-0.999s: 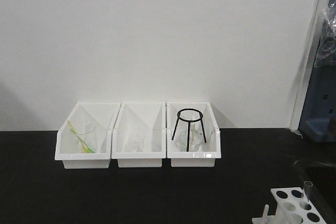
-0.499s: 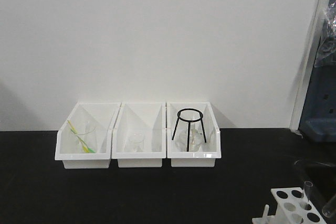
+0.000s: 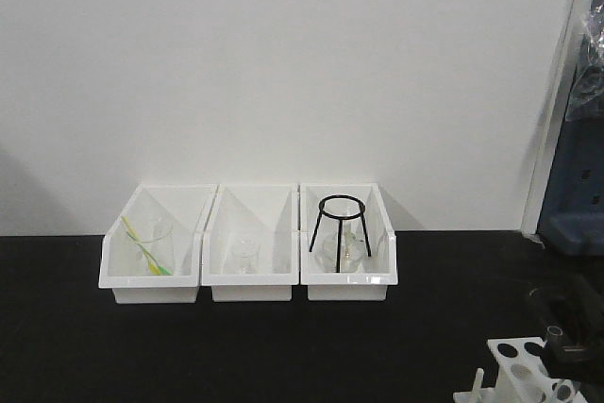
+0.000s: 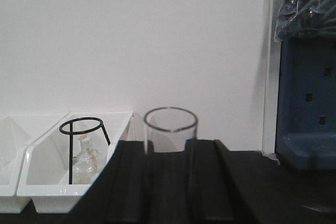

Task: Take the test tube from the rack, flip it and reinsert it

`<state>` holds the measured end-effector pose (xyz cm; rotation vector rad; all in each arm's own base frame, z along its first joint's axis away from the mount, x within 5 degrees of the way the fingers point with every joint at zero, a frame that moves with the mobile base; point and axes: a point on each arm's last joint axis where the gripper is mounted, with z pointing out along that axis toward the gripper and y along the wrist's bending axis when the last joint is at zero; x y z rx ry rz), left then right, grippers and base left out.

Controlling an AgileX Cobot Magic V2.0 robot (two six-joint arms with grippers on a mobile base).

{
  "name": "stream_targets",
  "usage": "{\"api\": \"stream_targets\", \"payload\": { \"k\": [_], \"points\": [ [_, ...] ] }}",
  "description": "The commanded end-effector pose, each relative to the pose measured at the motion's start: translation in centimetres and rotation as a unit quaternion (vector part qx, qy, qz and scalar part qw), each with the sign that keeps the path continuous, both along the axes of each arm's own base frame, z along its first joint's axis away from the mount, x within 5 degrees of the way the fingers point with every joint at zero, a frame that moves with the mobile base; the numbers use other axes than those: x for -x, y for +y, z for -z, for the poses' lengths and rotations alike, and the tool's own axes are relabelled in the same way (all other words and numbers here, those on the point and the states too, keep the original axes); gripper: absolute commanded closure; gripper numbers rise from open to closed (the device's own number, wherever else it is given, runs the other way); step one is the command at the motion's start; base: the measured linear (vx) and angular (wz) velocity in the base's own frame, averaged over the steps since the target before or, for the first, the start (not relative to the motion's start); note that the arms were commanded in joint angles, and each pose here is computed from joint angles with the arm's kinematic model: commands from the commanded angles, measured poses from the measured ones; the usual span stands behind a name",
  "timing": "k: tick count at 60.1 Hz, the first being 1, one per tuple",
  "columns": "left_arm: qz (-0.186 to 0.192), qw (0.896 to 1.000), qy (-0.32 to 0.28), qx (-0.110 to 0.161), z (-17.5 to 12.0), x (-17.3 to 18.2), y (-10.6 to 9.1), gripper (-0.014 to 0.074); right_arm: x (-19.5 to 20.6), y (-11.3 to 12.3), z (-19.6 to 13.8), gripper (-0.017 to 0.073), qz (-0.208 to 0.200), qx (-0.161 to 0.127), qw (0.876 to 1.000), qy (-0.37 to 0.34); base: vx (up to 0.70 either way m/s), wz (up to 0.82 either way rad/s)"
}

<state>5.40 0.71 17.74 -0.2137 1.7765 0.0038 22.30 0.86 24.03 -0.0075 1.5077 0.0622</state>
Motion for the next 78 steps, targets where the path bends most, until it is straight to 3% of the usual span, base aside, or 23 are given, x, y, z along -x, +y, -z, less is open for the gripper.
{"api": "stream_targets", "payload": {
  "k": [1,12,35,54,78],
  "points": [
    [0.004,0.999,-0.044,-0.003,-0.7,-0.1,-0.1,0.0600,-0.6,0.1,-1.5,0.0568,-0.005,0.005,0.998,-0.066,0.00,0.00],
    [0.004,0.999,-0.044,-0.003,-0.7,-0.1,-0.1,0.0600,-1.0,0.5,-1.1,0.0568,-0.029,0.017,0.997,-0.073,0.00,0.00],
    [0.004,0.999,-0.044,-0.003,-0.7,-0.1,-0.1,0.0600,-2.4,0.6,1.7,0.0568,-0.032,0.015,0.999,-0.028,0.00,0.00],
    [0.004,0.999,-0.044,-0.003,-0.7,-0.1,-0.1,0.0600,-3.5,0.7,3.9,0.0568,-0.042,-0.041,0.997,-0.053,0.00,0.00],
    [0.004,0.999,-0.044,-0.003,-0.7,-0.1,-0.1,0.0600,-4.0,0.8,5.8,0.0563,-0.042,-0.036,0.998,-0.021,0.00,0.00]
  ]
}}
